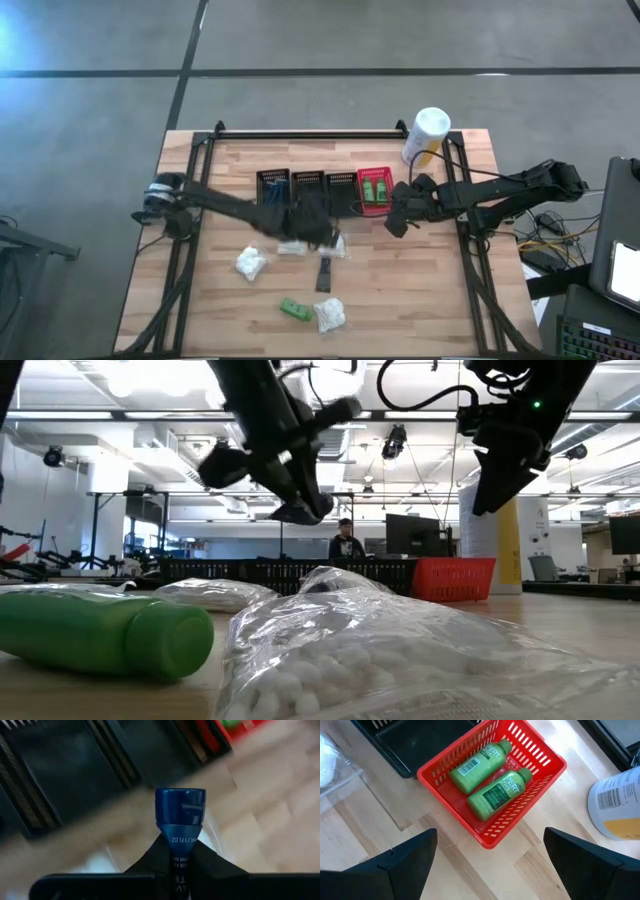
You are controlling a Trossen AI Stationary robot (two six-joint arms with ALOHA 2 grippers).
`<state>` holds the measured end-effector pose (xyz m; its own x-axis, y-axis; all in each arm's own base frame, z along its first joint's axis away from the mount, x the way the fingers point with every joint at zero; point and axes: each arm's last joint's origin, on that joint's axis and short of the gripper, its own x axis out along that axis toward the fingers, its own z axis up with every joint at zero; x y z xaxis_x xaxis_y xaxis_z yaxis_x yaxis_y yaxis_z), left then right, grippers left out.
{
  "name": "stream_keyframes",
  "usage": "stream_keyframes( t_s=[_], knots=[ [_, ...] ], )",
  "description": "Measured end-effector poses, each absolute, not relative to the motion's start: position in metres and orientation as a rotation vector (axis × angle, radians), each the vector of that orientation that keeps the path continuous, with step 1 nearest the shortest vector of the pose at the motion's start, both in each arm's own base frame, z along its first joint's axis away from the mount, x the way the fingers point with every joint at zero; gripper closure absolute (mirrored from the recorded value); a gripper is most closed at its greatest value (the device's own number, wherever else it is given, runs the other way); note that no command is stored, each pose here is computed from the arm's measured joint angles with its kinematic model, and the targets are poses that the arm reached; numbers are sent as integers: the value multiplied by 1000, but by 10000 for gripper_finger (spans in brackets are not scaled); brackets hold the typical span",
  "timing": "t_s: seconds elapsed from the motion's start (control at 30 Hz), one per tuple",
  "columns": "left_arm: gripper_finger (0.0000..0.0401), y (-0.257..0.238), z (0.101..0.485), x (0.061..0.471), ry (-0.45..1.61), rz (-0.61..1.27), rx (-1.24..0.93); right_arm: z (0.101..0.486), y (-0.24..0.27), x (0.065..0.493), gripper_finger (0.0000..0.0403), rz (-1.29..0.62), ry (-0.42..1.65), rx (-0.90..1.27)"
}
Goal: Pick & Place Travel size toiletries
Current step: Put the blue shave cream into the middle black bin
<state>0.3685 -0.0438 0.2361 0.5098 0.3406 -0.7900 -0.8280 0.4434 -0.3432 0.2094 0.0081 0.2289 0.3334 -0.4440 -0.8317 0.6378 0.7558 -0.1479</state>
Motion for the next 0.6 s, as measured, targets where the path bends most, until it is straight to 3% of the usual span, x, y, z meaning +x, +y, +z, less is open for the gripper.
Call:
stream_keyframes(
  t_s=[0.33, 0.6],
  knots=[
    [364, 54, 237, 367, 743, 884, -773, 227, 8, 205, 39, -742, 1042, 227],
    [361, 94, 215, 355, 792, 864, -874, 227, 7, 203, 39, -774, 1046, 258]
  ],
)
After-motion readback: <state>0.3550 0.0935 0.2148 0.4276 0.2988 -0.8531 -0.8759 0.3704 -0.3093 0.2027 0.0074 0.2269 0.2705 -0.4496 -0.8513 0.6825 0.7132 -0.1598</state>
